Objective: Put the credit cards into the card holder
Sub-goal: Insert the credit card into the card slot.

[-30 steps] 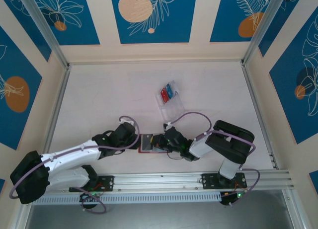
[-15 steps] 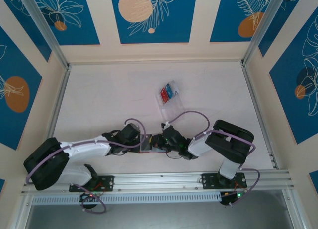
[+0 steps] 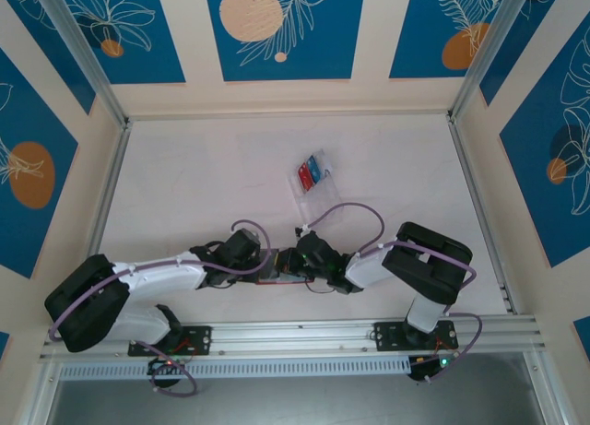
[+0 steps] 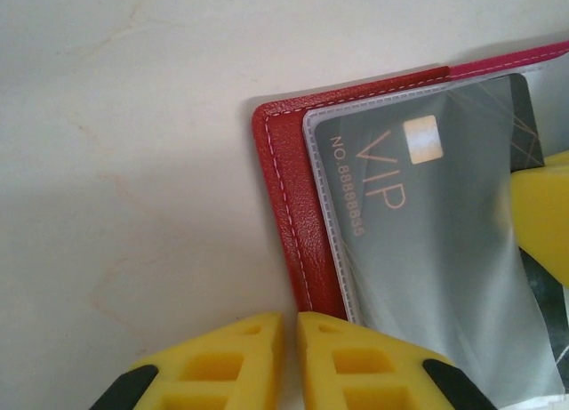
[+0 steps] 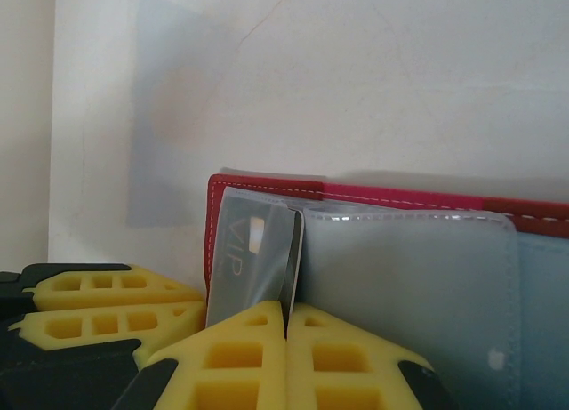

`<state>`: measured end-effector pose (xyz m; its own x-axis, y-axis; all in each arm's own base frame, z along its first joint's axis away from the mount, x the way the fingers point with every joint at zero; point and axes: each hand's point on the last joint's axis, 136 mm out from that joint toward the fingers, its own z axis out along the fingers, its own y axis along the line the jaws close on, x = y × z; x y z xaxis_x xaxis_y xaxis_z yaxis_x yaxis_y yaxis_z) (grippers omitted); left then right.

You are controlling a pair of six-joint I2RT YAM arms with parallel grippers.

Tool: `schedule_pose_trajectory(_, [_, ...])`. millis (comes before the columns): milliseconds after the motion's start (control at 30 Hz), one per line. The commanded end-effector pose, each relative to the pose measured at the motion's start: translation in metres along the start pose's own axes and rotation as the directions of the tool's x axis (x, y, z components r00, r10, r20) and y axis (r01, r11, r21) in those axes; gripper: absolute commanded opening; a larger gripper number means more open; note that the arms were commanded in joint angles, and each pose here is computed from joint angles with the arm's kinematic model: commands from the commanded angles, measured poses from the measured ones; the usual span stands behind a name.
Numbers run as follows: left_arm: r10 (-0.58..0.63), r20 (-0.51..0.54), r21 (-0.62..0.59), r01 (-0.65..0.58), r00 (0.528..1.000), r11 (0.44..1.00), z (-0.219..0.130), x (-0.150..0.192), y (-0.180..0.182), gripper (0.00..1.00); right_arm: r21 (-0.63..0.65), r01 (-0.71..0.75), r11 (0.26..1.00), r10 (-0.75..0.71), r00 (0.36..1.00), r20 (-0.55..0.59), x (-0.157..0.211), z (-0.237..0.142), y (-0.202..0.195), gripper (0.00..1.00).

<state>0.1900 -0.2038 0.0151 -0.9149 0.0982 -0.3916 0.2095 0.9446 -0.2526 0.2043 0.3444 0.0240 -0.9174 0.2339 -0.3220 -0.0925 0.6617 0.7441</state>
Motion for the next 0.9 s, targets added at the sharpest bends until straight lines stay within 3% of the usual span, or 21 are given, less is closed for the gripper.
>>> schedule_pose_trajectory(0, [-0.010, -0.004, 0.033, 0.010, 1.000, 0.999, 0.010, 0.005, -0.005, 0.14, 0.086, 0.054, 0.995, -0.042, 0.990, -0.135, 0.036, 0.004, -0.026, 0.05])
schedule_pose_trajectory(133, [-0.020, 0.002, 0.021, 0.020, 1.000, 1.000, 0.009, 0.006, -0.002, 0.14, 0.085, 0.077, 0.993, -0.065, 0.989, -0.133, 0.033, 0.000, -0.021, 0.08])
schedule_pose_trajectory(500, [-0.059, 0.000, -0.006, 0.059, 0.998, 0.998, 0.012, 0.017, 0.010, 0.14, 0.185, 0.212, 0.960, -0.179, 0.967, -0.181, 0.006, -0.032, -0.001, 0.32])
schedule_pose_trajectory(867, [-0.061, 0.004, -0.013, 0.061, 0.998, 0.998, 0.012, 0.017, 0.010, 0.15, 0.374, 0.326, 0.868, -0.280, 0.944, -0.173, -0.032, -0.072, -0.008, 0.38])
